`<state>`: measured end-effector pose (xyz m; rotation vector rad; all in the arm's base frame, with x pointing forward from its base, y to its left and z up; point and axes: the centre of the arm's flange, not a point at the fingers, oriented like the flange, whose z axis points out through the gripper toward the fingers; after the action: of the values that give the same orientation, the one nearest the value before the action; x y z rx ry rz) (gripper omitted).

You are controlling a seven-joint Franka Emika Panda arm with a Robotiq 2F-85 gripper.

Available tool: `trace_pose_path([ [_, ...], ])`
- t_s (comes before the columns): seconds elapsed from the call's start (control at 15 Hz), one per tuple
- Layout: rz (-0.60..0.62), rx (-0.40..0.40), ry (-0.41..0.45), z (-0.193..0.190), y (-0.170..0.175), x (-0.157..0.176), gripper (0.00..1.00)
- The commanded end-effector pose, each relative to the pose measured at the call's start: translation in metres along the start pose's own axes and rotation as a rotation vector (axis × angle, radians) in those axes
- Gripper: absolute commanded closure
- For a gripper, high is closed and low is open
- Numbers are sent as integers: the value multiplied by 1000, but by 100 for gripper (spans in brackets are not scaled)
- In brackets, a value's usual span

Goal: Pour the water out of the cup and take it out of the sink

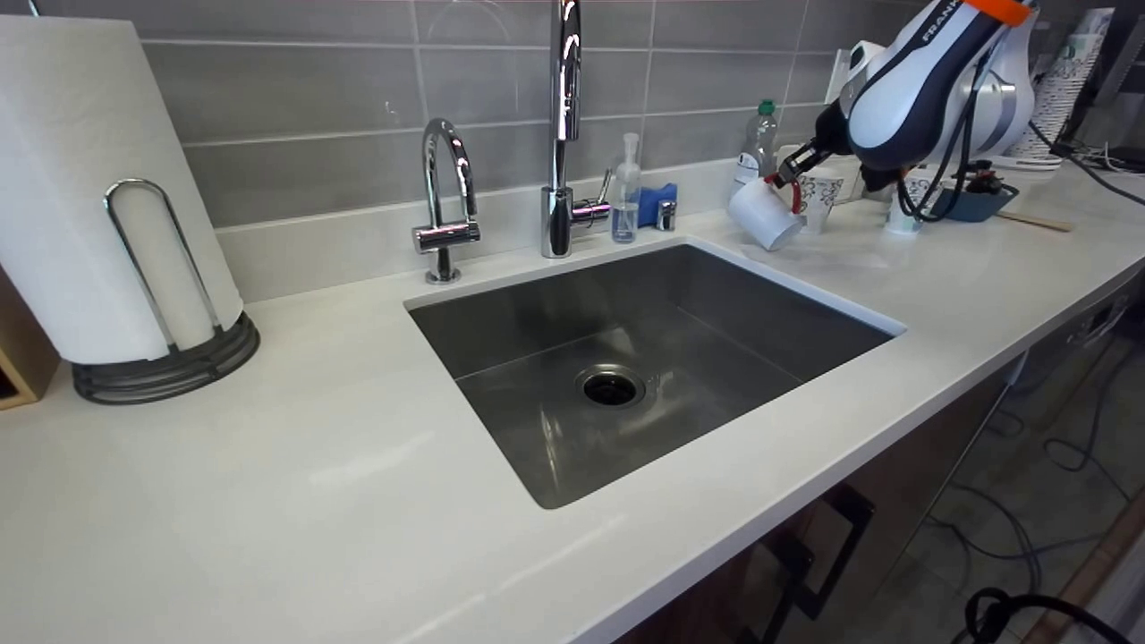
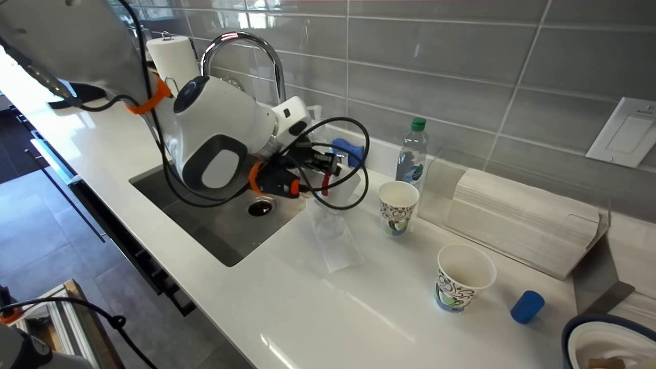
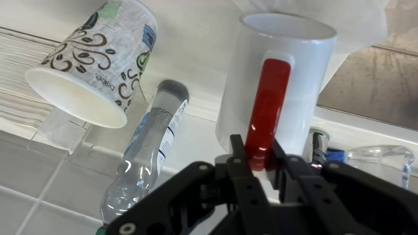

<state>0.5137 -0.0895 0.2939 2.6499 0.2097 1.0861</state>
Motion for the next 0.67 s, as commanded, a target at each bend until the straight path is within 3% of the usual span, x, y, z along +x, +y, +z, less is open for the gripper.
trace_pose_path([
  [0.0,-8,-35,32,-4,-16,10,95],
  [0.6,87,-109,21,-24,-27,-26,95],
])
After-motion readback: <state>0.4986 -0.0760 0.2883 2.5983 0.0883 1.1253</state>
